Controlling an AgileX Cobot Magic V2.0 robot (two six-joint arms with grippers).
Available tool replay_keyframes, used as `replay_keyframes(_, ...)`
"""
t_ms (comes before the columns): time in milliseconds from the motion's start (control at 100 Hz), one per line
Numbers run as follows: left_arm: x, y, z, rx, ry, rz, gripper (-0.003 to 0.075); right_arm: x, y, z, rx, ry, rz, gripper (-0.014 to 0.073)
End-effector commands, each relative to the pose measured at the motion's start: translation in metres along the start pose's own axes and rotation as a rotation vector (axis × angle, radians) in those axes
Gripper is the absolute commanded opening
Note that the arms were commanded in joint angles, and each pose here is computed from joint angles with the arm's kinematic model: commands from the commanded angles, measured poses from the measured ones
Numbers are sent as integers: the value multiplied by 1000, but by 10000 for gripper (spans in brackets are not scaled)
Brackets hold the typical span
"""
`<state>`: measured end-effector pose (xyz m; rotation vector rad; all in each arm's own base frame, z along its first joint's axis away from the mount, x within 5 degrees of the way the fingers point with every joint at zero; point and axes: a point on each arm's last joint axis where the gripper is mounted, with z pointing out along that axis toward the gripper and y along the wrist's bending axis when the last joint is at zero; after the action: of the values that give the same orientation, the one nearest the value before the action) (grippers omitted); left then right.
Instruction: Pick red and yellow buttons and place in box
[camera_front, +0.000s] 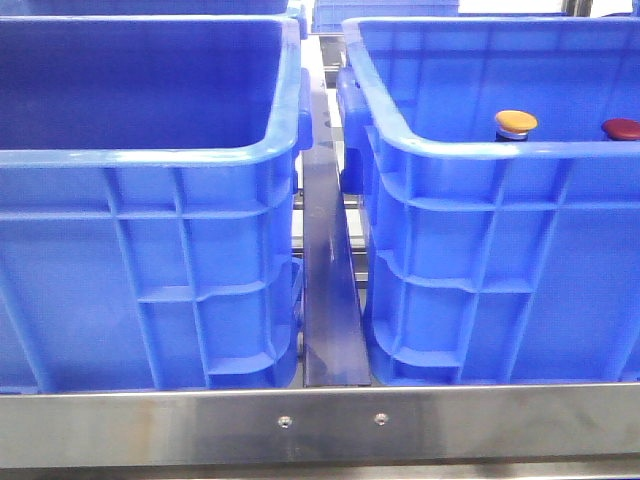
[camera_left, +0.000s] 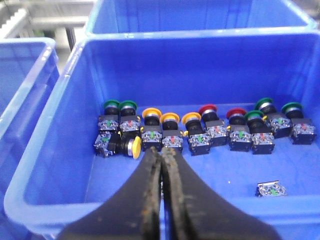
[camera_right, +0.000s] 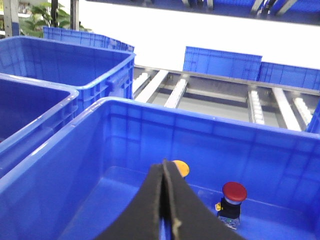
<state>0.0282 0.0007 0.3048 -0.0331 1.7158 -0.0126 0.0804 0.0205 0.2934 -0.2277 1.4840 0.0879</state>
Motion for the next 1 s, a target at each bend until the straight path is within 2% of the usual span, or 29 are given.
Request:
replay_keyframes(0, -6, 0, -9, 6, -149, -10, -19, -8, 0, -3, 5, -40, 7, -67)
replay_keyframes(130, 1, 0, -15, 7, -188, -10, -19, -8, 1, -3, 2, -40, 7, -67)
replay_keyframes(990, 5, 0, -15, 11, -175, -17, -19, -8, 1, -3, 1, -40, 7, -67)
